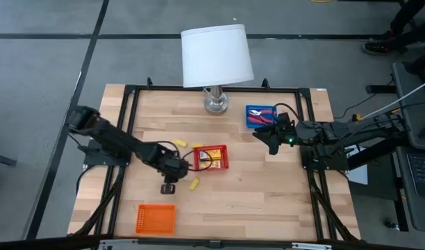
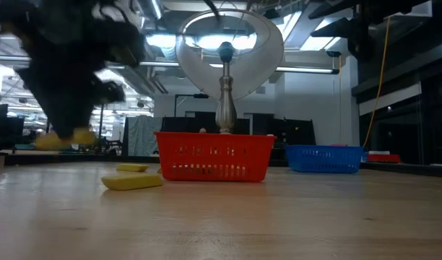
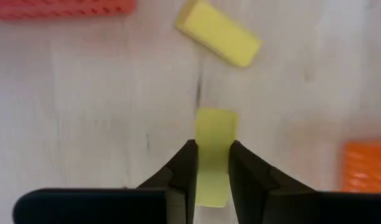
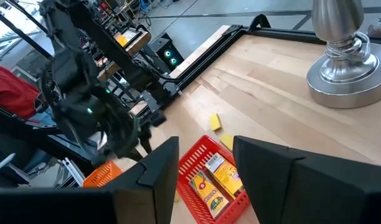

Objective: Pick & Place School Supplies
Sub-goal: Put the yellow eraser into the orange bin

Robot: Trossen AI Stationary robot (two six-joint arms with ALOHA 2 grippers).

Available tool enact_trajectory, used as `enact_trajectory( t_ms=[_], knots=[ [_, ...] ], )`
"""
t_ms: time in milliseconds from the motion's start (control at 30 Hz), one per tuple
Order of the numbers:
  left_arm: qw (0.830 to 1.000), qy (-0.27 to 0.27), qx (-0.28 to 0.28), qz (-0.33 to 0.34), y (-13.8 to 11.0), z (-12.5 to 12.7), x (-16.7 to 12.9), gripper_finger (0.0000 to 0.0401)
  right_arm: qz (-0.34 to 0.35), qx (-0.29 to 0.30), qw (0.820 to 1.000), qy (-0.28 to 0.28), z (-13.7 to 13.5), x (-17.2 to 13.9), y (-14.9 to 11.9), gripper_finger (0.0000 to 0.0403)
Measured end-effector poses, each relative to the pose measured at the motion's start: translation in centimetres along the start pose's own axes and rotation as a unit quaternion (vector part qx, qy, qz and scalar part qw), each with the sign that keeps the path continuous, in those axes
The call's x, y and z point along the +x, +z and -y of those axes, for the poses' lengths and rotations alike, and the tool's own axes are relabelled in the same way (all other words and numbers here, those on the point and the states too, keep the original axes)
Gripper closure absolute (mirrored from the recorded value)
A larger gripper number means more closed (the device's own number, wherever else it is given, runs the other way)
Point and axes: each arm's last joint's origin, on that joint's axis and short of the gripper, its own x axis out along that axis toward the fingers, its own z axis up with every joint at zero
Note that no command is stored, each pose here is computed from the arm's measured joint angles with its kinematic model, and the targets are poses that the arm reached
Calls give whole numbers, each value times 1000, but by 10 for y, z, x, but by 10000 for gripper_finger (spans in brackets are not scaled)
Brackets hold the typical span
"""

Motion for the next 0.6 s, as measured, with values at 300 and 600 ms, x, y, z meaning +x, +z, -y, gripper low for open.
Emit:
enact_trajectory(
  t_ms=[300, 600],
  knots=[
    [988, -87, -116, 53, -31, 57, -46, 337, 5, 3, 1000, 5, -2, -1, 0, 247],
    [974, -134, -175, 47, -57, 113, -29, 337, -2, 14, 1000, 14, -4, -2, -2, 247]
  ],
)
